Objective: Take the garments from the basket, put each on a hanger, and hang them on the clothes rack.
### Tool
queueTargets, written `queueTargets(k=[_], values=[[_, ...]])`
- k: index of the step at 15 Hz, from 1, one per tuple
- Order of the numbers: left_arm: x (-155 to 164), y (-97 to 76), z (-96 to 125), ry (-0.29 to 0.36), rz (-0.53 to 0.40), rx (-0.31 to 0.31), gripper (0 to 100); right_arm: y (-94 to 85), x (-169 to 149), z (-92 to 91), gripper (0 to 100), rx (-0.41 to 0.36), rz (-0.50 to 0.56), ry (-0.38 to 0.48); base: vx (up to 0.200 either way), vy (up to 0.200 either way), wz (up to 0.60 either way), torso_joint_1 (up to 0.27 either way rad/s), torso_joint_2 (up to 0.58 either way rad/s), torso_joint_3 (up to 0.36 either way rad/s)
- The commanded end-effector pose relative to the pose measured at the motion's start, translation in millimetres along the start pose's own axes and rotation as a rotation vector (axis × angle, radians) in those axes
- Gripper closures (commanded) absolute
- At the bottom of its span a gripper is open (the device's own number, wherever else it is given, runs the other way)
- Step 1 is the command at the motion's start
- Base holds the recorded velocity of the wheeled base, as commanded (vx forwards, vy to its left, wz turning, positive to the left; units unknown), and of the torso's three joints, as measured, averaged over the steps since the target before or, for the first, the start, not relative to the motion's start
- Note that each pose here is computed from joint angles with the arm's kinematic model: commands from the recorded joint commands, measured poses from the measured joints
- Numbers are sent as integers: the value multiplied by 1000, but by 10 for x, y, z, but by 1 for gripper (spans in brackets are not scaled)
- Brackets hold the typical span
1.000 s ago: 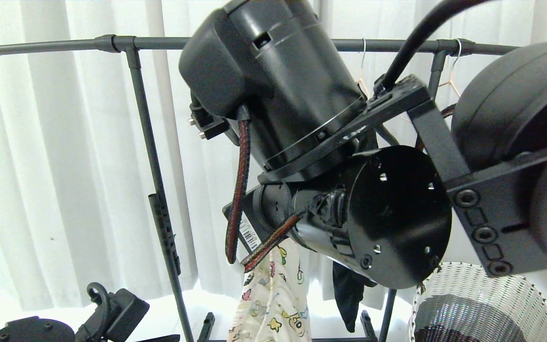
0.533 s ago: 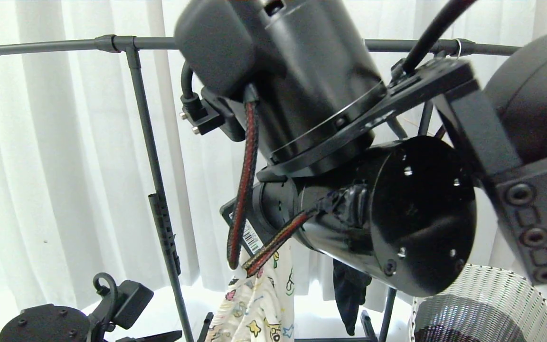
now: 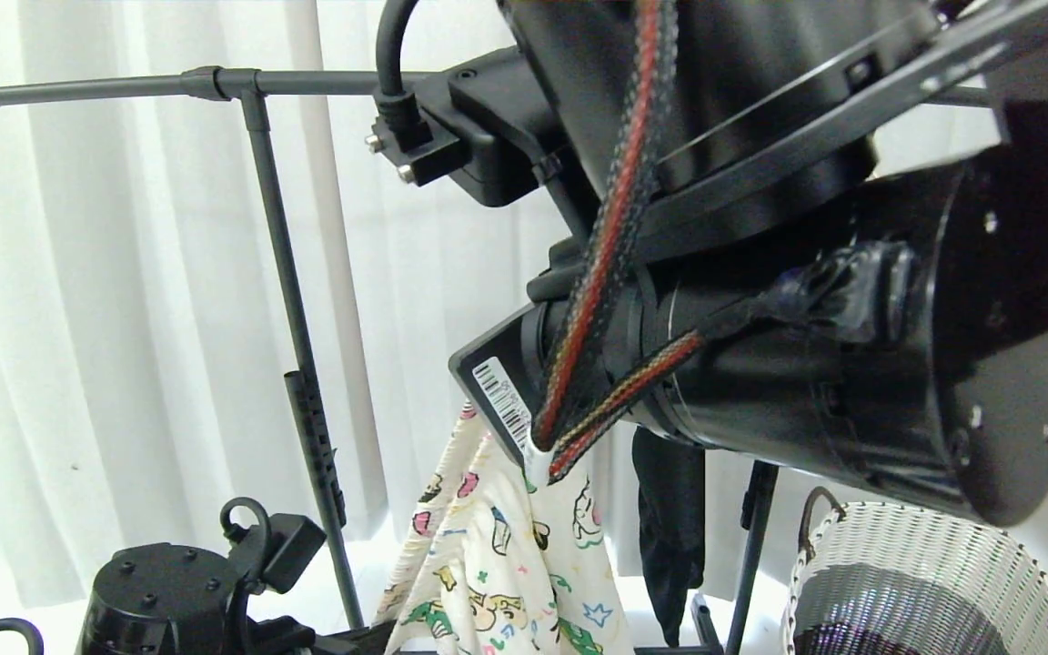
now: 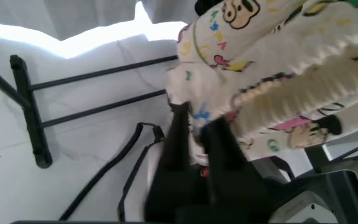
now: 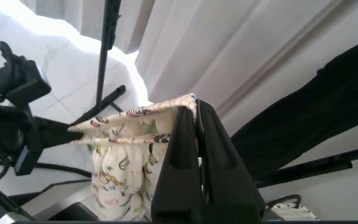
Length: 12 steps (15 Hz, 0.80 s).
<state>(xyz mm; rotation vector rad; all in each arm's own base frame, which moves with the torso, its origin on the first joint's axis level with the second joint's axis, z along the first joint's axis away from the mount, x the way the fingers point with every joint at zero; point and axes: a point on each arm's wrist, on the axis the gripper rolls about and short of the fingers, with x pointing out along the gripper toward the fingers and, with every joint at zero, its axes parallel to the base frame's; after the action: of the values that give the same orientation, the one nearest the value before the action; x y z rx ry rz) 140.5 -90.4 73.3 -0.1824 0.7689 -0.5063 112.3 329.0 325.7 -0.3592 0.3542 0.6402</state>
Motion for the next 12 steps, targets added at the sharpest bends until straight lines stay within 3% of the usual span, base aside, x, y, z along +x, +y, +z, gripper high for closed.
queueTargets(k=[1, 3, 4, 5, 7, 9, 11, 12], values=[[18, 4, -23, 15, 12, 29, 100, -106, 7, 22, 100, 21, -25, -4, 0, 0, 0, 0, 0, 0], [-15, 50, -112, 27, 82, 72, 100, -229, -17, 22, 100, 32, -58, -2, 0, 0, 0, 0, 0, 0], [-40, 81, -156, 19, 163, 113, 100, -400, -35, -91, 100, 18, -129, 56, 0, 0, 0, 0, 0, 0], [-67, 72, -112, -21, 194, 152, 100, -574, -76, -205, 100, 25, -191, 99, 0, 0, 0, 0, 0, 0], [-154, -10, 75, -121, 163, 200, 100, -866, -126, -420, 100, 79, -302, 155, 0, 0, 0, 0, 0, 0], [-212, -113, 327, -162, 154, 257, 100, -997, -258, -541, 100, 108, -332, 170, 0, 0, 0, 0, 0, 0], [-472, -425, 945, -200, 53, 282, 100, -1072, -470, -693, 100, 107, -332, 177, 0, 0, 0, 0, 0, 0], [-657, -557, 1176, -182, -6, 292, 100, -1104, -548, -723, 100, 109, -333, 171, 0, 0, 0, 0, 0, 0]])
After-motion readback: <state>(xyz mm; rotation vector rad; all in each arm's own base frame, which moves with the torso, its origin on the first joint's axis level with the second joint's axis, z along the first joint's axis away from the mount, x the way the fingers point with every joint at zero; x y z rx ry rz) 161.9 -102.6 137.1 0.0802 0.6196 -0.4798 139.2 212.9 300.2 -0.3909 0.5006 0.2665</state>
